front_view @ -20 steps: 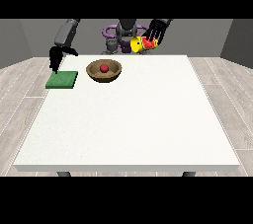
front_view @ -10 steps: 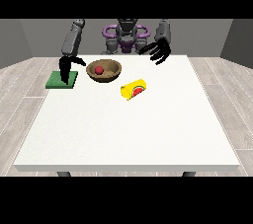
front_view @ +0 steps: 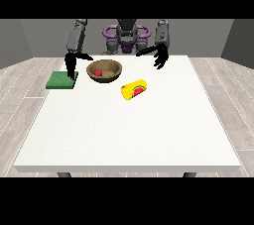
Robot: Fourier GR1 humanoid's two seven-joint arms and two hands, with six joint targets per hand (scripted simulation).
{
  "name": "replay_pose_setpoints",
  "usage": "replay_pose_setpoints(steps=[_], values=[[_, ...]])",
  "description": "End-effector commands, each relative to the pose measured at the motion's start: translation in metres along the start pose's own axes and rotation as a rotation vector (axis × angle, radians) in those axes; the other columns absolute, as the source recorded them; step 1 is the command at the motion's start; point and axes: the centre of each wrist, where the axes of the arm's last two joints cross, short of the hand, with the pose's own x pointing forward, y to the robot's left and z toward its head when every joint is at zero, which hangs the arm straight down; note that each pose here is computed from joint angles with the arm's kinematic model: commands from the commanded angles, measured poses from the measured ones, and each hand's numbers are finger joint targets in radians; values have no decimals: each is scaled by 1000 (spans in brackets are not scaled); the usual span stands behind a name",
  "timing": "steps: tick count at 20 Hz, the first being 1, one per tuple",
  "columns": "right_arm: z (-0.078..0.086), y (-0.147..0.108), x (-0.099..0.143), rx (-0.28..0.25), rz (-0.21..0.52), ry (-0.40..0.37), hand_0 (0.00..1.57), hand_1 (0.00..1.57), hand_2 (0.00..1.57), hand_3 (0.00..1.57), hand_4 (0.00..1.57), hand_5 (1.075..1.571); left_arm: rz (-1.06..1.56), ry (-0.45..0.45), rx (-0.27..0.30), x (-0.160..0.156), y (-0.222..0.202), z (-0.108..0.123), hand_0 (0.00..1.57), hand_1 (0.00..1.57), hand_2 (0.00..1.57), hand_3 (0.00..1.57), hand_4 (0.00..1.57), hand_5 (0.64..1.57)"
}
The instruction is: Pick the cup and pour the ball into the bowl, then pick the bowl and place it on the pad
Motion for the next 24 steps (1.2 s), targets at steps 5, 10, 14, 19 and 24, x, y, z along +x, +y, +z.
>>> replay_pose_setpoints(steps=[5,10,14,19,24], values=[[8,-6,-23,-59,-43,-32,0,0,0,0,208,1546,29,-72,-39,21,-5,-9,0,0,0,0,0,1547],[10,-6,-30,-79,-74,-15,0,0,0,0,199,1539,32,-100,-62,43,-3,-20,0,0,0,0,0,1555],[33,2,-53,-118,-104,-15,0,0,0,0,151,1525,34,-124,-108,45,-6,-12,0,0,0,0,0,1558],[10,31,-39,-113,-133,6,0,0,0,0,244,1532,24,-124,-98,42,1,-19,0,0,0,0,0,1562],[-7,32,-22,-145,-158,33,0,0,0,0,347,1546,32,-60,-150,30,6,-8,0,0,0,0,0,1564]])
